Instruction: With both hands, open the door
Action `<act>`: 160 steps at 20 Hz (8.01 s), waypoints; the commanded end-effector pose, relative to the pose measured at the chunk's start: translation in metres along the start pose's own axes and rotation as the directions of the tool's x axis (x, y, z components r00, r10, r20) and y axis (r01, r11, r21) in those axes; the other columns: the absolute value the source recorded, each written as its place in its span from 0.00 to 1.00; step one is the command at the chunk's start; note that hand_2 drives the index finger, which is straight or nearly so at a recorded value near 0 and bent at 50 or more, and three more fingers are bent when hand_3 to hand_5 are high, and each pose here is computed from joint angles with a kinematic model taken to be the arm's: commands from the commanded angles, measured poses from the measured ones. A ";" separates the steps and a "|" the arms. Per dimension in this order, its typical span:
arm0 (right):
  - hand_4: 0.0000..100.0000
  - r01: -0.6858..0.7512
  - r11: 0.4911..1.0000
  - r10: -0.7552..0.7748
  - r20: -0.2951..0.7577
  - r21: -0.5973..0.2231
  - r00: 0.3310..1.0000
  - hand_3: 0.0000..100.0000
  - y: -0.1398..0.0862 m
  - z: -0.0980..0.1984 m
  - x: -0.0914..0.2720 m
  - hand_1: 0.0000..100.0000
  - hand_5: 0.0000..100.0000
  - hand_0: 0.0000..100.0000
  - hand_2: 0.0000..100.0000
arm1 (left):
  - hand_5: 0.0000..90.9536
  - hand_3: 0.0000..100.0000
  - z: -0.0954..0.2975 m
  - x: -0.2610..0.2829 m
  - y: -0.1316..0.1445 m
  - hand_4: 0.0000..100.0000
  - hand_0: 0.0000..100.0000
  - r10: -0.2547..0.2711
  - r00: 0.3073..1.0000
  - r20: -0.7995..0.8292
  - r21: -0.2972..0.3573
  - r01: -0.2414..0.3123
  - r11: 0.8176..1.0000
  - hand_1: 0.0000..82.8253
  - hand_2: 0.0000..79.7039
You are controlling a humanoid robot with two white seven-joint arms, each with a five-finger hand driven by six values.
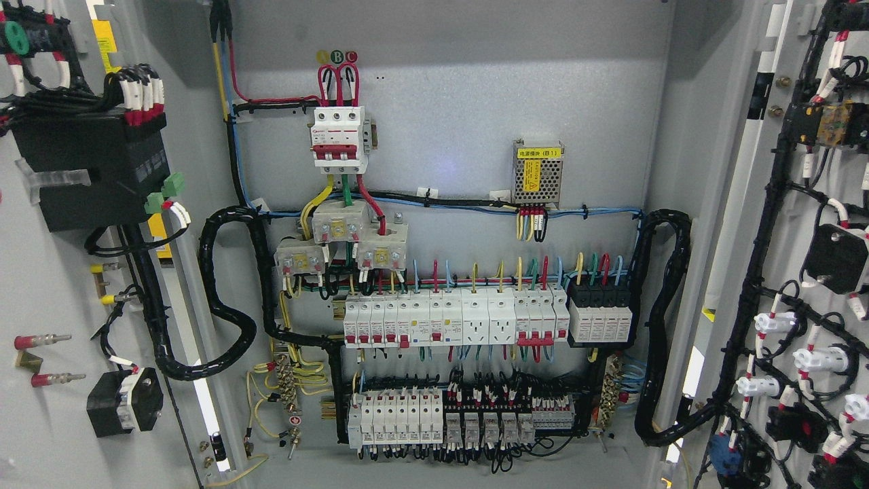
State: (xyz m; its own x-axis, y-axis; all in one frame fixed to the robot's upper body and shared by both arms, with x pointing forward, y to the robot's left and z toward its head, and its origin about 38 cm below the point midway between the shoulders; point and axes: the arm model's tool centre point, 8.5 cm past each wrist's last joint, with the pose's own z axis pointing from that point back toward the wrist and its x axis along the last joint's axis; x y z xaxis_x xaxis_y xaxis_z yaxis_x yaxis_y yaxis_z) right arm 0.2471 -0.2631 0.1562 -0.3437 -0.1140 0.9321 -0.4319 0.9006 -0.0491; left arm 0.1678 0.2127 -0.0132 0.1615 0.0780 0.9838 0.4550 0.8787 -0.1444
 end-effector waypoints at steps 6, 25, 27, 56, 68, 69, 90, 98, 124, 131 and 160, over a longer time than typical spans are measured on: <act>0.00 -0.072 0.992 0.081 0.089 -0.104 0.993 0.00 -0.047 0.017 0.040 0.00 0.00 0.22 0.00 | 0.00 0.00 0.007 0.123 -0.020 0.00 0.00 -0.188 0.896 0.403 -0.119 0.255 0.960 0.00 0.00; 0.00 -0.033 0.984 0.058 0.139 -0.177 0.989 0.00 -0.067 0.028 0.054 0.00 0.00 0.21 0.00 | 0.00 0.00 0.029 0.171 0.043 0.00 0.00 -0.339 0.795 0.503 0.172 0.293 0.941 0.00 0.00; 0.00 -0.028 0.982 0.053 0.134 -0.186 0.990 0.00 -0.068 0.032 0.054 0.00 0.00 0.21 0.00 | 0.00 0.00 0.034 0.176 0.052 0.00 0.00 -0.341 0.789 0.511 0.198 0.278 0.940 0.00 0.00; 0.00 -0.030 0.963 0.071 0.142 -0.269 0.987 0.00 -0.090 0.052 0.065 0.00 0.00 0.22 0.00 | 0.00 0.00 0.088 0.203 0.136 0.00 0.00 -0.324 0.842 0.430 0.294 0.208 0.933 0.00 0.00; 0.00 -0.033 0.959 0.076 0.141 -0.283 0.987 0.00 -0.092 0.055 0.065 0.00 0.00 0.22 0.00 | 0.00 0.00 0.103 0.205 0.206 0.00 0.00 -0.296 0.868 0.399 0.356 0.151 0.922 0.00 0.00; 0.00 -0.033 0.958 0.075 0.140 -0.284 0.987 0.00 -0.093 0.055 0.065 0.00 0.00 0.22 0.00 | 0.00 0.00 0.103 0.205 0.209 0.00 0.00 -0.297 0.871 0.391 0.356 0.154 0.922 0.00 0.00; 0.00 0.049 0.944 0.016 0.192 -0.328 0.981 0.00 -0.106 0.065 0.068 0.00 0.00 0.22 0.00 | 0.00 0.00 0.101 0.202 0.253 0.00 0.00 -0.271 0.901 0.340 0.380 0.132 0.916 0.00 0.00; 0.00 0.049 0.950 0.011 0.191 -0.307 0.982 0.00 -0.103 0.062 0.068 0.00 0.00 0.22 0.00 | 0.00 0.00 0.108 0.207 0.258 0.00 0.00 -0.288 0.894 0.344 0.403 0.136 0.905 0.00 0.00; 0.00 0.080 0.972 -0.038 0.187 -0.222 0.982 0.00 -0.081 0.051 0.064 0.00 0.00 0.21 0.00 | 0.00 0.00 0.112 0.220 0.265 0.00 0.00 -0.276 0.884 0.377 0.418 0.103 0.902 0.00 0.00; 0.00 0.131 0.981 -0.108 0.156 -0.143 0.982 0.00 -0.062 0.039 0.050 0.00 0.00 0.21 0.00 | 0.00 0.00 0.107 0.226 0.258 0.00 0.00 -0.281 0.878 0.388 0.396 0.116 0.911 0.00 0.00; 0.00 0.296 0.932 -0.363 -0.604 -0.211 0.710 0.00 0.064 0.157 -0.209 0.00 0.00 0.22 0.00 | 0.00 0.00 0.041 -0.115 0.070 0.00 0.00 0.171 0.972 -0.160 0.335 -0.109 0.936 0.00 0.00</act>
State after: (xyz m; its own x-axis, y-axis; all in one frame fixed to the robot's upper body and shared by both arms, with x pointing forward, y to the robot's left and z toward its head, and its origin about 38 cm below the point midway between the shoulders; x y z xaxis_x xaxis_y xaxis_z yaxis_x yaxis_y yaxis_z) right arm 0.2224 -0.2789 0.0436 -0.0009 -0.2089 0.9779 -0.4005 0.8961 0.1911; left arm 0.2174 0.3875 0.0588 -0.1216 -0.0752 0.9897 0.1550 0.9834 0.0938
